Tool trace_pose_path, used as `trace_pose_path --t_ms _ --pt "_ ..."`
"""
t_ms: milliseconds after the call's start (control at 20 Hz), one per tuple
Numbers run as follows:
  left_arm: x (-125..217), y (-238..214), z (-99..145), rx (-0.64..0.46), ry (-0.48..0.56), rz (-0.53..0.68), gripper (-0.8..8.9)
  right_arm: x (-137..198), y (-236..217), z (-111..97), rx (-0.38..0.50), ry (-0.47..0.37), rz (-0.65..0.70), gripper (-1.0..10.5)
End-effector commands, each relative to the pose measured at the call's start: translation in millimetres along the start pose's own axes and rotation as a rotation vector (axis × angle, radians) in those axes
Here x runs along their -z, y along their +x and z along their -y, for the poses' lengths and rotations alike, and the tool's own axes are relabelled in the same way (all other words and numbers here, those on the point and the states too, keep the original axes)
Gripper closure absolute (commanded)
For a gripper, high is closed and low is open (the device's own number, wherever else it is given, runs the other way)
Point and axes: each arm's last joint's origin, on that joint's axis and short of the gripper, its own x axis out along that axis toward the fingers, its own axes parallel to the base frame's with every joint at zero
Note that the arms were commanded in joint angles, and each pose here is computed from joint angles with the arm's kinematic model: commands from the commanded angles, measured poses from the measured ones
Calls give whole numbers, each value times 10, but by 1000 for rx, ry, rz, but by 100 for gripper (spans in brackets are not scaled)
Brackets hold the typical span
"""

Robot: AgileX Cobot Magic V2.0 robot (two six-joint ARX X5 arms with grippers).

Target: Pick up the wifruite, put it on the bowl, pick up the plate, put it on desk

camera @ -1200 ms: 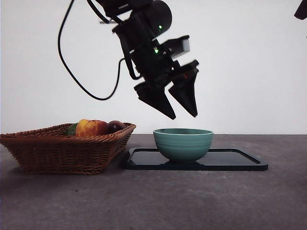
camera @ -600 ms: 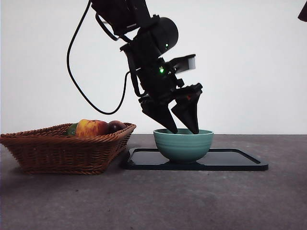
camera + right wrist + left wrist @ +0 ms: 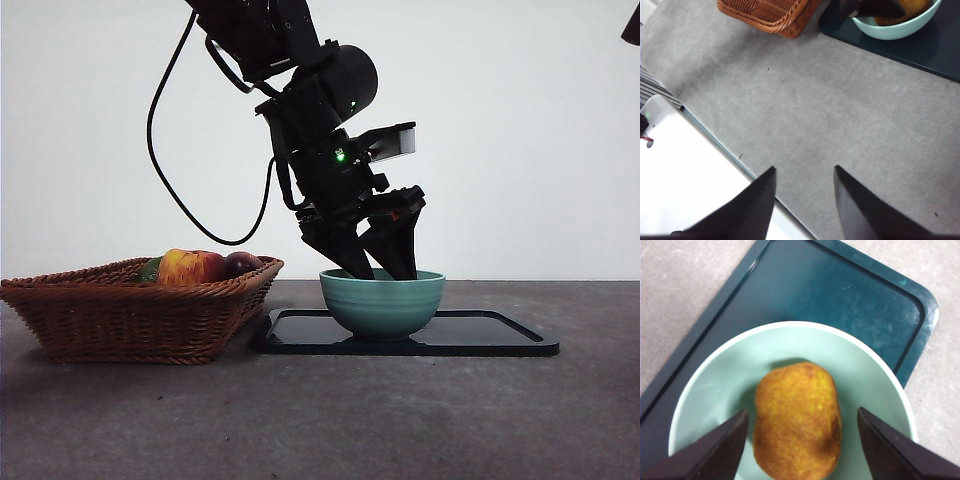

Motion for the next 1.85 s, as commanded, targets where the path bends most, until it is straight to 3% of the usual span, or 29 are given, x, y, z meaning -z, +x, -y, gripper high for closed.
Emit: trace_pose_path --t_ms 50,300,400,500,800,1050,1200,1400,1600,1850 --pt "-15 121 22 7 22 -9 470 -19 -6 -13 -5 -21 7 762" --pt "-1 195 63 16 28 -19 476 -18 -7 -13 -6 -22 8 762" --pt "-3 195 64 16 28 -18 609 -18 -7 -13 -5 -25 8 762" --pt "-6 193 65 16 28 -17 668 -18 -7 -13 -6 -25 8 762" --pt "-301 -109 18 3 -33 23 667 -18 -7 -13 -5 -30 8 762" --pt "-780 -862 -34 -27 -155 147 667 -18 -8 -14 -5 -37 8 762" --pt "-852 -1492 -53 -58 -217 252 667 -18 -7 -13 -5 -41 8 762" --pt "-731 -2262 -67 -106 -276 312 667 -18 -8 -14 -5 -45 9 762" --pt "-465 -3060 -41 -232 -368 360 667 -22 -8 -13 -5 -50 11 762" --pt "-111 -3539 16 -302 -451 320 667 -25 -8 -14 -5 -54 15 762"
